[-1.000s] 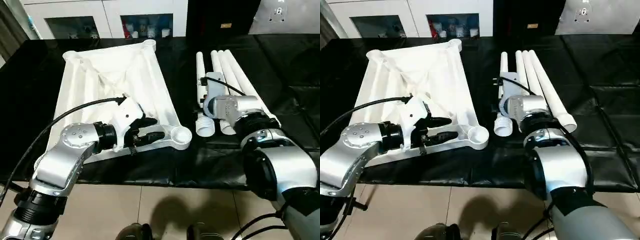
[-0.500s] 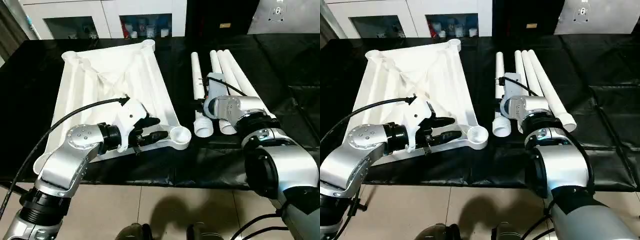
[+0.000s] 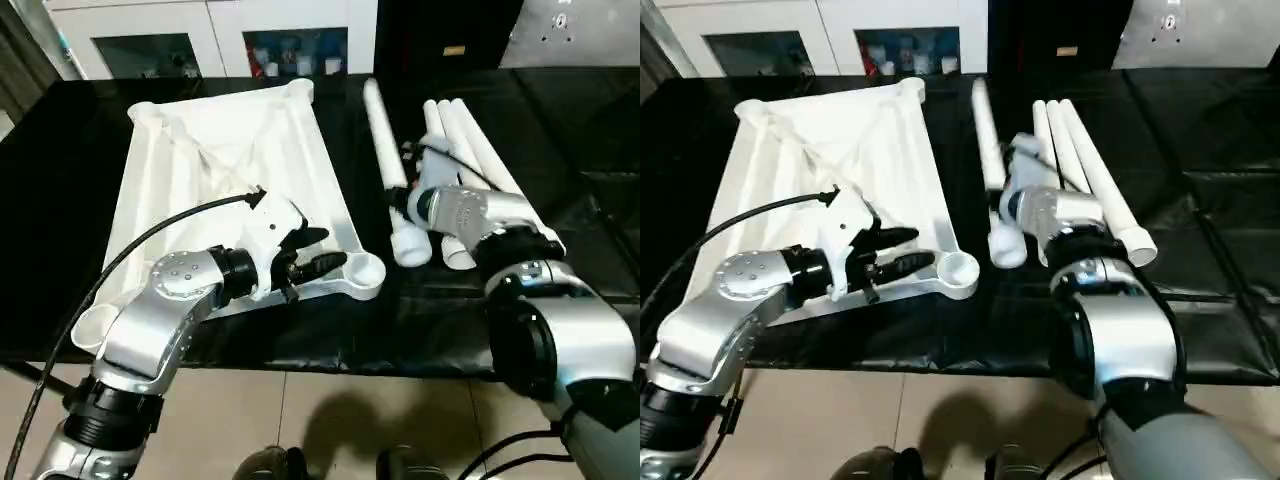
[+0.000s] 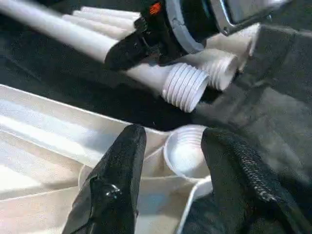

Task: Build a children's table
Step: Pick table leg

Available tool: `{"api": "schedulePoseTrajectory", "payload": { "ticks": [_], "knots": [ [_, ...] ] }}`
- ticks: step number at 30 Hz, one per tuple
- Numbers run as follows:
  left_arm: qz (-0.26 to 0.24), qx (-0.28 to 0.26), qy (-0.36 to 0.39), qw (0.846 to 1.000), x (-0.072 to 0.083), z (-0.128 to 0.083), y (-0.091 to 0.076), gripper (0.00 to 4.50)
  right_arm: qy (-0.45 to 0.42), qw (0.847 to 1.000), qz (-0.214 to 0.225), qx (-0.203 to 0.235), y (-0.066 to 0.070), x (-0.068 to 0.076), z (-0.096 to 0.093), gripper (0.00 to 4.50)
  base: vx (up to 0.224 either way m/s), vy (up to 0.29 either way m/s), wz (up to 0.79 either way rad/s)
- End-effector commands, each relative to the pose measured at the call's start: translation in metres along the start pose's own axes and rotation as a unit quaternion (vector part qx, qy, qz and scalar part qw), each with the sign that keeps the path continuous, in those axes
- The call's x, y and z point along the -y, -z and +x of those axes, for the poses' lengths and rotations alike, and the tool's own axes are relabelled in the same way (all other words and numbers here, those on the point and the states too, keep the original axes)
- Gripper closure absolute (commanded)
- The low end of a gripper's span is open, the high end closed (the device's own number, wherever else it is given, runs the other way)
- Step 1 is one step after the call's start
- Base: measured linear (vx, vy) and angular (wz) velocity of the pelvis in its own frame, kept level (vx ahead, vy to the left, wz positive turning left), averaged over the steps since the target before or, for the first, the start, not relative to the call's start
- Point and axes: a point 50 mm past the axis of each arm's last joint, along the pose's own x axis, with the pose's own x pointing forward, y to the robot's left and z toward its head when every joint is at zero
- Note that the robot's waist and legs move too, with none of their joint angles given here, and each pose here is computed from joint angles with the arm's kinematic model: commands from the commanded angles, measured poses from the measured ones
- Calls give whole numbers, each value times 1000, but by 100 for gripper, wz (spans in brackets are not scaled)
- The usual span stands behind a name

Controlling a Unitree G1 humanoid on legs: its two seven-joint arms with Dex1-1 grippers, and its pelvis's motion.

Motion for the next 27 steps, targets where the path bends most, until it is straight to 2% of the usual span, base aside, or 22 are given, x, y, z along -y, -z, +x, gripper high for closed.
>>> {"api": "schedulePoseTrajectory", "payload": {
  "ticks": [1,3,5,7,8,9,10,11,13,14,18,19,20,21,24,25,27],
  "knots": [
    [9,18,-37,999,-11,0,-10,232,-18,998,11,62,-21,-6,-6,266,0,0,0],
    [2,35,-45,998,-14,3,-16,232,-52,995,39,82,-27,-8,-11,266,0,0,0],
    [-17,58,-56,997,-18,8,-26,232,-94,985,77,124,-34,-7,-21,267,0,0,0],
    [-57,93,-57,992,-20,15,-40,232,-168,968,94,162,-28,-2,-34,267,0,0,0],
    [-61,98,-55,992,-20,16,-42,232,-178,965,95,165,-26,-1,-36,267,0,0,0],
    [-71,115,-41,990,-19,19,-48,232,-195,962,87,169,-19,4,-41,267,0,0,0],
    [-78,133,-27,988,-17,21,-53,206,-213,957,90,174,-14,7,-47,267,0,0,0],
    [-85,143,-23,986,-16,23,-56,199,-217,953,93,189,-13,10,-51,267,0,0,0],
    [-113,165,-22,979,-17,27,-65,196,-240,947,87,197,-7,18,-62,267,0,0,0],
    [-132,173,-15,976,-16,28,-68,172,-253,943,83,201,-4,20,-67,267,0,0,0],
    [-182,187,24,965,-13,30,-76,155,-317,922,62,213,2,22,-88,267,0,0,0],
    [-182,187,24,965,-13,30,-76,155,-317,922,62,213,2,22,-88,267,0,0,0],
    [-220,198,46,954,-11,32,-80,155,-361,903,73,222,3,22,-102,267,0,0,0],
    [-234,201,55,949,-10,32,-81,155,-377,895,79,225,3,22,-107,267,0,0,0],
    [-257,209,74,941,-6,34,-85,155,-405,878,99,235,2,21,-117,267,0,0,0],
    [-266,212,85,937,-4,35,-88,155,-425,870,98,231,3,18,-121,267,0,0,0],
    [-272,218,92,933,-2,35,-90,155,-441,865,90,223,6,14,-125,267,0,0,0]
  ]
}}
